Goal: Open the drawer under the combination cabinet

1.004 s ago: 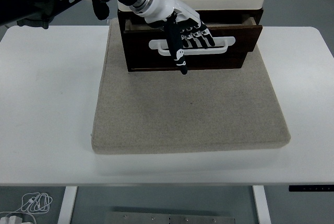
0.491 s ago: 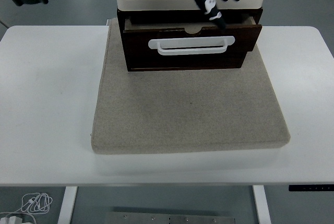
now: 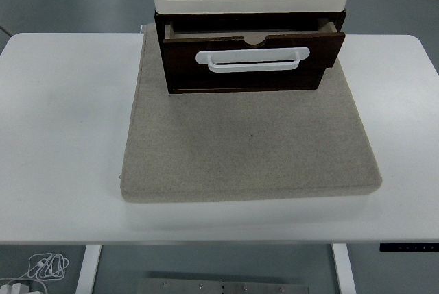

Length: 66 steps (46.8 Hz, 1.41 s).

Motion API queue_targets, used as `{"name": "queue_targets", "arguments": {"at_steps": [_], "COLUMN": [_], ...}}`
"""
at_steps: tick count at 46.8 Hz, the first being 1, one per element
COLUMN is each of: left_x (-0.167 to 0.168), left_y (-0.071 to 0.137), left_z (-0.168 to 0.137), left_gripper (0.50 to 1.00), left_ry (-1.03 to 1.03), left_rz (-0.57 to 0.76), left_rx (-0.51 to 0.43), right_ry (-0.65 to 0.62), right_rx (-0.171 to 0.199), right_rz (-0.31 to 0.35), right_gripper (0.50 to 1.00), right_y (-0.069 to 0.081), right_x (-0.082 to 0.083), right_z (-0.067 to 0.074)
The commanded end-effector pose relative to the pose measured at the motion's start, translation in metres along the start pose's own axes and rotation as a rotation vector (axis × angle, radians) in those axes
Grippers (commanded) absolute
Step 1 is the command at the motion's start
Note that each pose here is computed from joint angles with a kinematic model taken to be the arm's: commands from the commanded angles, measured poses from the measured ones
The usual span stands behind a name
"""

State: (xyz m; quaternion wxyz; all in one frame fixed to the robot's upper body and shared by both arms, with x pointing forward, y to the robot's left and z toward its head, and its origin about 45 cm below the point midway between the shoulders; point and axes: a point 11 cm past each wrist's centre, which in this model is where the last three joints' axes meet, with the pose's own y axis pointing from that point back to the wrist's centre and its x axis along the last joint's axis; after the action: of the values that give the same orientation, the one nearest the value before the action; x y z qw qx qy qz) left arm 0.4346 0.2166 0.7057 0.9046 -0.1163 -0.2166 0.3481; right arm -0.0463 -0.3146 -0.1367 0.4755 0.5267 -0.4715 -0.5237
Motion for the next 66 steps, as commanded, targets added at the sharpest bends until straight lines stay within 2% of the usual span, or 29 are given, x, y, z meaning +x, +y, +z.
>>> {"name": "queue_targets", "arguments": {"at_steps": [1, 6, 12, 18, 24, 32, 41, 46, 52, 59, 66], "left_x": [0.028, 0.056, 0.104, 0.143, 0.161, 0.165, 0.149, 0.128, 0.093, 0.056, 0.027], "left_y": [0.027, 0.057, 0.091, 0.128, 0.160, 0.202, 0.233, 0.240, 0.232, 0.218, 0.209], "left_z": [0.018, 0.031, 0.016, -0.025, -0.075, -0.154, -0.238, -0.289, -0.341, -0.381, -0.408], "left_gripper": [1.000, 1.000, 1.000, 1.000, 1.000, 1.000, 1.000, 1.000, 1.000, 1.000, 1.000], "left_ry": [-0.023, -0.050, 0.008, 0.112, 0.213, 0.374, 0.579, 0.689, 0.784, 0.881, 0.940], "left_rz": [0.081, 0.171, 0.428, 0.643, 0.772, 0.891, 1.006, 1.034, 1.014, 0.981, 0.955], "left_rx": [-0.068, -0.111, -0.101, -0.042, 0.032, 0.110, 0.166, 0.211, 0.260, 0.290, 0.323], "right_ry": [0.000, 0.000, 0.000, 0.000, 0.000, 0.000, 0.000, 0.003, 0.003, 0.003, 0.002], "right_rx": [0.001, 0.001, -0.001, 0.001, -0.001, -0.001, -0.001, -0.002, 0.000, 0.000, -0.003], "right_rz": [0.000, 0.000, 0.000, 0.000, 0.000, 0.000, 0.000, -0.002, -0.003, -0.003, -0.003], "right_gripper": [0.926, 0.926, 0.926, 0.926, 0.926, 0.926, 0.926, 0.926, 0.926, 0.926, 0.926], "right_y": [0.000, 0.000, 0.000, 0.000, 0.000, 0.000, 0.000, 0.000, 0.000, 0.000, 0.000], "right_x": [0.000, 0.000, 0.000, 0.000, 0.000, 0.000, 0.000, 0.000, 0.000, 0.000, 0.000], "right_z": [0.000, 0.000, 0.000, 0.000, 0.000, 0.000, 0.000, 0.000, 0.000, 0.000, 0.002]}}
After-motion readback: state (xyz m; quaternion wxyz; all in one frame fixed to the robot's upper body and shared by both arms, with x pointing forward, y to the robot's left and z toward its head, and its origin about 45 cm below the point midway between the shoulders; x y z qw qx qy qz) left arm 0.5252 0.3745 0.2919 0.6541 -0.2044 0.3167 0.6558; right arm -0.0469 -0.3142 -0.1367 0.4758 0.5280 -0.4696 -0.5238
